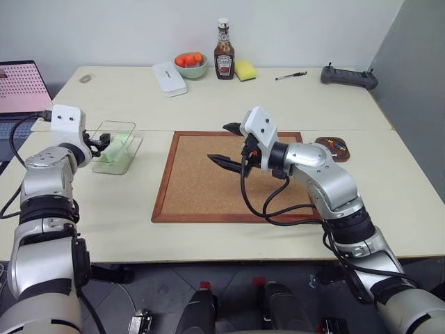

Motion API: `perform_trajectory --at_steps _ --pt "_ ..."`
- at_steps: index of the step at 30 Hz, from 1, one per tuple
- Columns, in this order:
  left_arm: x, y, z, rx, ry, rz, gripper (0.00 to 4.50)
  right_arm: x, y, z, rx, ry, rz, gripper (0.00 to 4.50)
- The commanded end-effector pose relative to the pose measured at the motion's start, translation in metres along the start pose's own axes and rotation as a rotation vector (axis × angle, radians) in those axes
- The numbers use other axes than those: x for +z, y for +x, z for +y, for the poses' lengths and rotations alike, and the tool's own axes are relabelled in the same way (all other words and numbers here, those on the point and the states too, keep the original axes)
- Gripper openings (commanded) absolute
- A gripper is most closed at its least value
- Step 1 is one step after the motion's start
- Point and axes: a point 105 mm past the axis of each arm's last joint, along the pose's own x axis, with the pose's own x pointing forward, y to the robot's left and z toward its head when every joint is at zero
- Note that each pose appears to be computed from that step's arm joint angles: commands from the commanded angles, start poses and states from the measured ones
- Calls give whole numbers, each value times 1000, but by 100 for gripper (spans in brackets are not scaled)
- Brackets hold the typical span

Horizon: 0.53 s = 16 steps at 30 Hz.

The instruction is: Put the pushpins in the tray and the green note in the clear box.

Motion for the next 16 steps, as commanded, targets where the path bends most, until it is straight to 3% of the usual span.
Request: perform_trajectory --at_steps 1,6,11,16 --pt "38 -14 -16 -86 19 -140 351 6 -16 -6 -53 -23 -46 429" --pt "50 -40 -73 -275 49 -224 351 -20 -47 -9 -122 25 -26 429" --pt "21 -71 -131 -528 48 -163 351 -51 -85 -8 -122 92 57 429" --pt "3 -82 -148 -564 -4 -137 351 -60 -97 -12 -132 97 90 429"
